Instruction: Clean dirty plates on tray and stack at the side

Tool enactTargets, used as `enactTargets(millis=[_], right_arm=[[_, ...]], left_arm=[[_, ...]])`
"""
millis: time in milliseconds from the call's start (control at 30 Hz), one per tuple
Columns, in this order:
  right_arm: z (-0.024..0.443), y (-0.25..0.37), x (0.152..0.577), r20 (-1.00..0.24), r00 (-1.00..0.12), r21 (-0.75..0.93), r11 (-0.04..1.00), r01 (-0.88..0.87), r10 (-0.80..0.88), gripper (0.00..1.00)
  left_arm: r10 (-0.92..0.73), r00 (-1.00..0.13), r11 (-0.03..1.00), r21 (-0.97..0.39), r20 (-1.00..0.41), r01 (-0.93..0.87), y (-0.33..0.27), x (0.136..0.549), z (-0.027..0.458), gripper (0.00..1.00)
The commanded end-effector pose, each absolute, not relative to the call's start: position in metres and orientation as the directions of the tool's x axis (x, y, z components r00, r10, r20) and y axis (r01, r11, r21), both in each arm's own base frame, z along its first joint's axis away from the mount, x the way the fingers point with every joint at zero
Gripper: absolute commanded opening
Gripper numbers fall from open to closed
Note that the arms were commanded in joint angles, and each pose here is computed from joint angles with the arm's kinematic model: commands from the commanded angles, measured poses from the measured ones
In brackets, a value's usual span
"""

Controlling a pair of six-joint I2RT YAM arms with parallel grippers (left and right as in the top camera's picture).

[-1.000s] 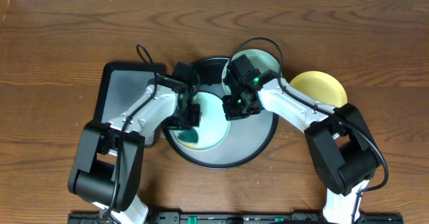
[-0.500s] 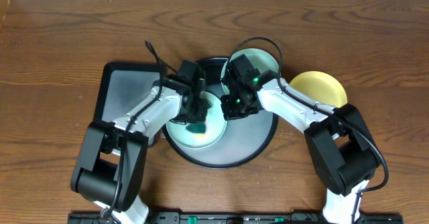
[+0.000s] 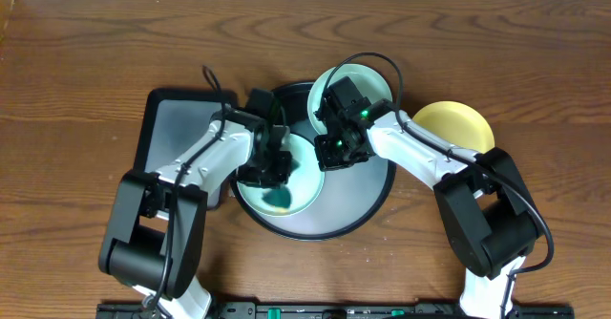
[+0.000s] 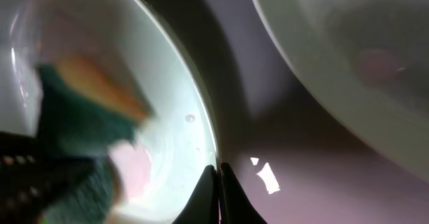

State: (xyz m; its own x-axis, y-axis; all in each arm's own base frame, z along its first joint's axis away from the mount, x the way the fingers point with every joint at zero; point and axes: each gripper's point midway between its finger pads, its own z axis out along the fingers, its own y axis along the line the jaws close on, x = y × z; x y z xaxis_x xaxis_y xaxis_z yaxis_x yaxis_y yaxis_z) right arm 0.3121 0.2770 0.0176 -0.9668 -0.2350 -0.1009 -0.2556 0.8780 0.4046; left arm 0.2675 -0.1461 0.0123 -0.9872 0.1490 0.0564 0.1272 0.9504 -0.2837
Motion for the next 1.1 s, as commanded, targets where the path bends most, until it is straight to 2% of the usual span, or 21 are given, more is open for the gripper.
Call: enactTargets(millis=[0, 67, 167, 267, 400, 567, 700, 900, 1000, 1067], right_arm=[[0.018, 0.275, 0.314, -0.103, -0.968, 0.389, 0.886, -0.251, -0.229, 0.01], [0.018, 0.275, 0.314, -0.103, -0.968, 0.389, 0.886, -0.251, -0.229, 0.01], [0.018, 0.275, 0.314, -0.103, -0.968, 0.388, 0.887, -0.251, -0.229, 0.01], [0.017, 0.275, 0.313, -0.099, -0.968, 0.387, 0.887, -0.252, -0.231, 0.01], [0.017, 0.273, 0.312, -0.096, -0.968, 0.382, 0.889, -0.251, -0.232, 0.01], [0.018, 0.274, 0.313, -0.101, -0.967, 0.383, 0.888, -0.254, -0.233, 0.01], [0.033, 0.278, 0.318, -0.155, -0.951, 0.382, 0.871, -0.308, -0.269, 0.01], [0.072, 0.263, 0.335, -0.313, -0.899, 0.174, 0.912, -0.371, -0.306, 0.01], [0.107, 0.254, 0.34, -0.424, -0.838, 0.027, 0.92, -0.39, -0.343, 0.01], [0.113, 0.257, 0.338, -0.441, -0.823, 0.017, 0.914, -0.406, -0.358, 0.01]], left_arm=[[0.26, -0.965, 0.886, -0.402, 0.021, 0.23, -0.167, 0.264, 0.009, 0.12], [0.188, -0.982, 0.932, -0.313, -0.014, 0.183, -0.154, 0.281, 0.004, 0.1], [-0.039, -0.995, 0.995, -0.096, -0.088, -0.03, -0.106, 0.319, 0.008, 0.08], [-0.176, -0.974, 0.984, -0.031, -0.14, -0.173, -0.076, 0.342, 0.025, 0.08], [-0.269, -0.948, 0.963, -0.028, -0.17, -0.268, -0.048, 0.366, 0.062, 0.07], [-0.317, -0.937, 0.948, -0.017, -0.149, -0.318, -0.025, 0.369, 0.106, 0.07], [-0.328, -0.931, 0.944, -0.017, -0.162, -0.33, -0.008, 0.371, 0.132, 0.07], [-0.399, -0.899, 0.916, -0.023, -0.179, -0.401, 0.021, 0.373, 0.136, 0.08], [-0.428, -0.886, 0.902, -0.023, -0.179, -0.431, 0.033, 0.372, 0.136, 0.08], [-0.434, -0.883, 0.899, -0.023, -0.179, -0.437, 0.036, 0.372, 0.136, 0.08]])
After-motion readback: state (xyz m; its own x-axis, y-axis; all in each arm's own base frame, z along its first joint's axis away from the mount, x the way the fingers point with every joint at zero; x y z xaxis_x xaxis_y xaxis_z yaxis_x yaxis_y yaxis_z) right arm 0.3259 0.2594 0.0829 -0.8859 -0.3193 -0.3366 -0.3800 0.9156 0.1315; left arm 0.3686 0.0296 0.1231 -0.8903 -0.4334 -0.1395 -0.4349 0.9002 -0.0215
